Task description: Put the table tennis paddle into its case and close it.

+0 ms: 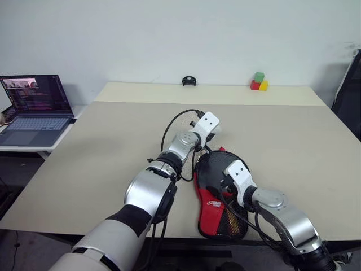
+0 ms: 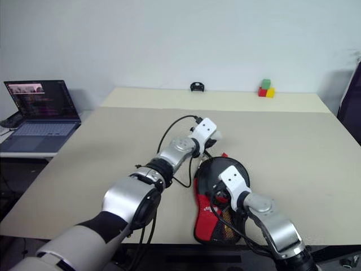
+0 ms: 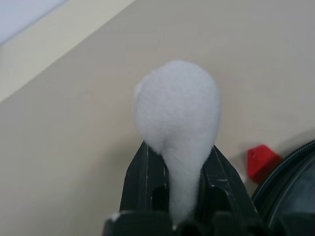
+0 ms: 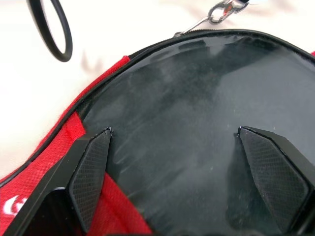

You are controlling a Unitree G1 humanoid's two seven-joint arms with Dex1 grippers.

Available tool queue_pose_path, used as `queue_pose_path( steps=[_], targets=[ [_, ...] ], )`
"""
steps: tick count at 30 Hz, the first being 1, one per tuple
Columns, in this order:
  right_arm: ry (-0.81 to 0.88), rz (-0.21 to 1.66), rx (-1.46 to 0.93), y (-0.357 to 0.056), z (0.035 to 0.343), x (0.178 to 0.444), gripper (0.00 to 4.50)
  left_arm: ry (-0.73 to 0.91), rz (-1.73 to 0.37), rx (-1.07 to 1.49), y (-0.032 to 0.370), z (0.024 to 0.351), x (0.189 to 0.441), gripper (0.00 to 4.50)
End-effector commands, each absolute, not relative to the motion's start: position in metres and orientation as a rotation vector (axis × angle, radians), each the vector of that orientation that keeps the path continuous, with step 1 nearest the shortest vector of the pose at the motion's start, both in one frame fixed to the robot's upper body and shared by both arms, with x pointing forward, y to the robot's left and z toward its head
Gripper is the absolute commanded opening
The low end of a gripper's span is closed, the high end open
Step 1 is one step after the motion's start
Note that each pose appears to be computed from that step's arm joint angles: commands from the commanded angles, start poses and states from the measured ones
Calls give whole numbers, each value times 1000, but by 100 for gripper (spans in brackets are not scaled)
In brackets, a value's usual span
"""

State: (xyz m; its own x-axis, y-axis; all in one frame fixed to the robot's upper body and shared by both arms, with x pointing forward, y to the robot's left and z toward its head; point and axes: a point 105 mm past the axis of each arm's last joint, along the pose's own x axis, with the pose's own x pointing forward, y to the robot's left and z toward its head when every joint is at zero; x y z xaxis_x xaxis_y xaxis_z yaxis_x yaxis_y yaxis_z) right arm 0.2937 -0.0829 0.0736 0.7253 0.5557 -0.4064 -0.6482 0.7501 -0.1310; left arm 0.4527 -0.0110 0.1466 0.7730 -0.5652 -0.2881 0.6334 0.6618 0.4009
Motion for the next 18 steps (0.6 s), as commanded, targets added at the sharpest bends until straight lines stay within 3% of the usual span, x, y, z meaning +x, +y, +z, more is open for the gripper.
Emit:
queue_pose_path(
  steps=[1, 5, 10, 18],
  targets=[
    [630, 656, -244, -92, 17, 265, 450, 14, -687, 534, -31, 184, 453, 24],
    [643, 622, -221, -95, 15, 255, 450, -54, -734, 555, -63, 203, 443, 24],
    [644, 598, -209, -93, 15, 250, 450, -73, -781, 575, -85, 205, 432, 24],
    [644, 580, -191, -91, 15, 246, 450, 19, -858, 636, -93, 165, 420, 24]
  ],
)
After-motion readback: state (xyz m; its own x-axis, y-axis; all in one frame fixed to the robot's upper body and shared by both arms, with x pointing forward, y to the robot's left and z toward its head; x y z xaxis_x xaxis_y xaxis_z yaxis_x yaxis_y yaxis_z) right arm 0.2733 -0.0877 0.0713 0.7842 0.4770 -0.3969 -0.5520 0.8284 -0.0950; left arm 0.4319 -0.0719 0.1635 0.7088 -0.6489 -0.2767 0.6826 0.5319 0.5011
